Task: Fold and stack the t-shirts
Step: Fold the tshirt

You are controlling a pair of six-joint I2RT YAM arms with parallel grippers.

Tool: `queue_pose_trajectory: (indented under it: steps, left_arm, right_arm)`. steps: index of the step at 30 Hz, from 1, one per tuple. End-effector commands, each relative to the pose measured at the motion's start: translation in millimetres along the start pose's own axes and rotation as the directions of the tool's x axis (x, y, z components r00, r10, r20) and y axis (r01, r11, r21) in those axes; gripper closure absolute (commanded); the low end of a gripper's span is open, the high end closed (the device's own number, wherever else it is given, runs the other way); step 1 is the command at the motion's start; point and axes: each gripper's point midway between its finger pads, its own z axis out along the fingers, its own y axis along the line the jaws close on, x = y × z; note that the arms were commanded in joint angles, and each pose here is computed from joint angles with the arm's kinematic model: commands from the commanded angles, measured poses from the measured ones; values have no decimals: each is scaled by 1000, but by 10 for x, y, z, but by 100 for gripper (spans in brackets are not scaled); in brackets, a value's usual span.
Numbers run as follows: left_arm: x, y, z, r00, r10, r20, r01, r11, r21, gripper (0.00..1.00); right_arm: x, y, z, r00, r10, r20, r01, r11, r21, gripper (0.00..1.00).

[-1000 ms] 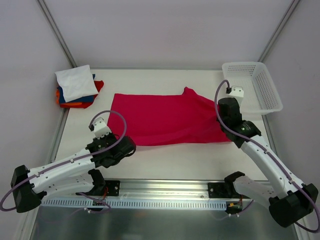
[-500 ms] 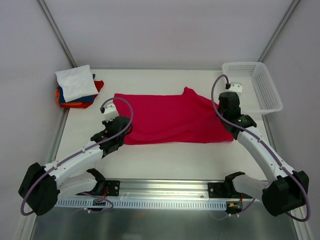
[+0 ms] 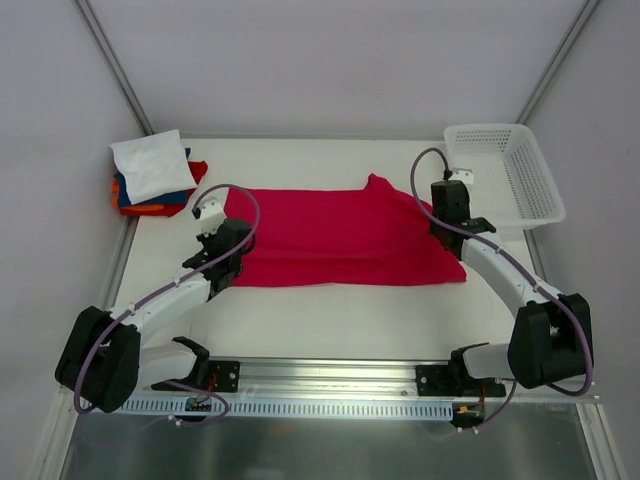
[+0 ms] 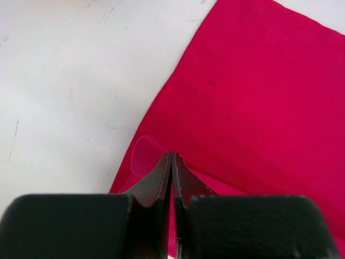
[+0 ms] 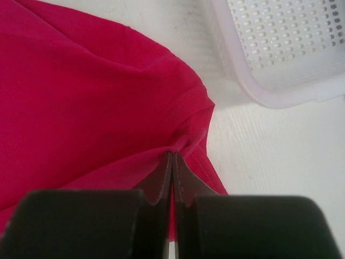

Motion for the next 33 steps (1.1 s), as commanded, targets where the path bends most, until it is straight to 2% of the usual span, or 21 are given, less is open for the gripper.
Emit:
queue_pose_trajectory:
  steps: [1,11,12,13,14,16,17,18,20,21,23,24,28,33]
  left_arm:
    - [-104,5,69,999,-33,22,33,999,-21,100]
    - [-60,78,282,996,-78,-54,70,989,-128,100]
    - [-64,63,300,995,-79,-56,71,989,-129,100]
    - [-18,64,330,995,-69,-70,59,989,-138,100]
    - [-20,50,340,995,-70,-72,60,989,-138,95]
    - [-8,56,353,995,-69,-71,58,987,-148,85]
    - [-20,56,356,995,-73,-68,62,987,-149,61]
    - [-43,59,357,995,-74,-61,64,986,-153,41]
    - [-74,47,361,996,-70,-56,61,986,-153,28]
    - [-119,28,363,996,-72,-49,64,986,-151,16]
    - [-167,11,369,997,-66,-42,59,986,-153,4]
    - [-189,6,366,997,-67,-39,61,987,-152,1]
    - [-274,-50,340,997,-69,-32,65,990,-124,1]
    - [-438,-216,387,999,-36,-30,33,996,-85,1]
  right_arm:
    - [-140,54,98,999,26,32,-26,1000,-6,100]
    - [-104,141,322,1000,-1,-16,1,1000,10,100]
    - [-133,143,330,1000,0,-13,0,1000,11,99]
    - [-128,143,339,1000,-8,-16,8,1000,16,93]
    - [-115,137,360,1000,-12,-22,12,1000,21,87]
    - [-130,113,366,1000,-17,-20,18,999,36,59]
    - [-124,112,379,999,-21,-24,22,999,41,53]
    - [-126,99,378,999,-25,-28,27,999,46,49]
    - [-158,85,369,999,-29,-21,30,998,55,43]
    - [-172,74,358,999,-28,-19,30,998,60,39]
    - [-204,45,329,999,-32,-10,32,997,72,39]
    - [-240,36,294,1000,-28,1,28,997,70,38]
    - [-400,37,173,999,-19,34,17,999,46,38]
    - [-560,203,160,999,-32,39,33,999,-23,43]
